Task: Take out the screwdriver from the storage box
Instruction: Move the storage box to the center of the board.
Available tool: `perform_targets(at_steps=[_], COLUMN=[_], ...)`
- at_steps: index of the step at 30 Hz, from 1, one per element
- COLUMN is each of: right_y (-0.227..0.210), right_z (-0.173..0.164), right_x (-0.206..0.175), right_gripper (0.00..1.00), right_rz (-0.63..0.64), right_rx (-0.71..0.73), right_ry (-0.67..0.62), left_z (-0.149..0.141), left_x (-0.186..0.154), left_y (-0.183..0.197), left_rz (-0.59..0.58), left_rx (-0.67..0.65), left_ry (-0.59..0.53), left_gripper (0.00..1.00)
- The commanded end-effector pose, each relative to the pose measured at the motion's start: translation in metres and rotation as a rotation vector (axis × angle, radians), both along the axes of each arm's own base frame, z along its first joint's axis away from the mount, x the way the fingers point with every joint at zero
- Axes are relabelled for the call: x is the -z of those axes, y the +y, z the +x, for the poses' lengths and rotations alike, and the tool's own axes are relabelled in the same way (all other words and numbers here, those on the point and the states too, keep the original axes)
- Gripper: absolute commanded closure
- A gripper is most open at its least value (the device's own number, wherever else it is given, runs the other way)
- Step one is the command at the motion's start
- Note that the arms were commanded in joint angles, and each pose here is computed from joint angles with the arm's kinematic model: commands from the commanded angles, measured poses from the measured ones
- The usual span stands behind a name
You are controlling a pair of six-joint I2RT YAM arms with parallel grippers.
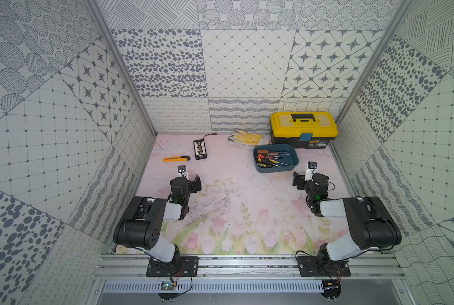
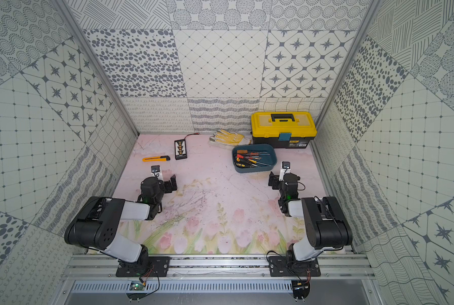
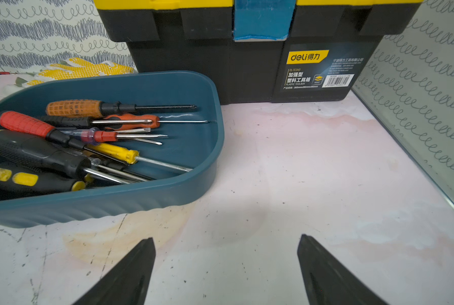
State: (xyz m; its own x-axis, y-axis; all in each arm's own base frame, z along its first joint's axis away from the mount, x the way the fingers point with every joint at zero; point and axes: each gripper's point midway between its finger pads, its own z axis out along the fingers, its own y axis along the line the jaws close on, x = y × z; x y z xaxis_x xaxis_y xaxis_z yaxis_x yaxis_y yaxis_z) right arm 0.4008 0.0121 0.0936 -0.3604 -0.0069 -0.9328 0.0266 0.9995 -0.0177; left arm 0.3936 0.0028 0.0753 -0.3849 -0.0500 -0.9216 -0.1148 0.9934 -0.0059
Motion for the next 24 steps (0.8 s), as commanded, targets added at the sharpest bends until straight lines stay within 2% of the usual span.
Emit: perform_targets(at_steps=[1,9,13,15,17,20,24], right_y=[0.006,0.014,0.022,0.021,0.023,0.019,0.012], right_z=[0.006,0.015,0.025,0.031,0.038,0.047,0.060], right_x=[-0.029,-0.069,-0.072,-0.070,-0.068,-0.066,-0.058], right_gripper=[0.10,0.09,0.09,0.09,0.10,0.10,0.12], right_rz=[-0.045,-0.020,-0.006,0.004,0.014,0.029,0.059], right_rx=[-0.003,-0.019,-0.051,-0.044,-0.046,-0.009,0.036], right_ry=[-0.039,-0.024,0.033,0.087,0.140,0.177,0.230], left_z=[0.004,0.011,0.028,0.040,0.050,0.059,0.063], left_x=[-0.006,-0.044,-0.087,-0.108,-0.127,-0.146,-0.153], left_y=[-0.002,-0.007,-0.016,-0.024,-0.039,-0.077,-0.122], left_rz=[0.002,0.020,0.048,0.026,0.008,0.065,0.113], left_rx=[0.017,0.032,0.068,0.094,0.136,0.246,0.346], left_ry=[-0.020,0.042,-0.026,-0.019,0.000,-0.016,0.003], left_gripper=[0.01,0.01,0.01,0.01,0.01,0.01,0.01])
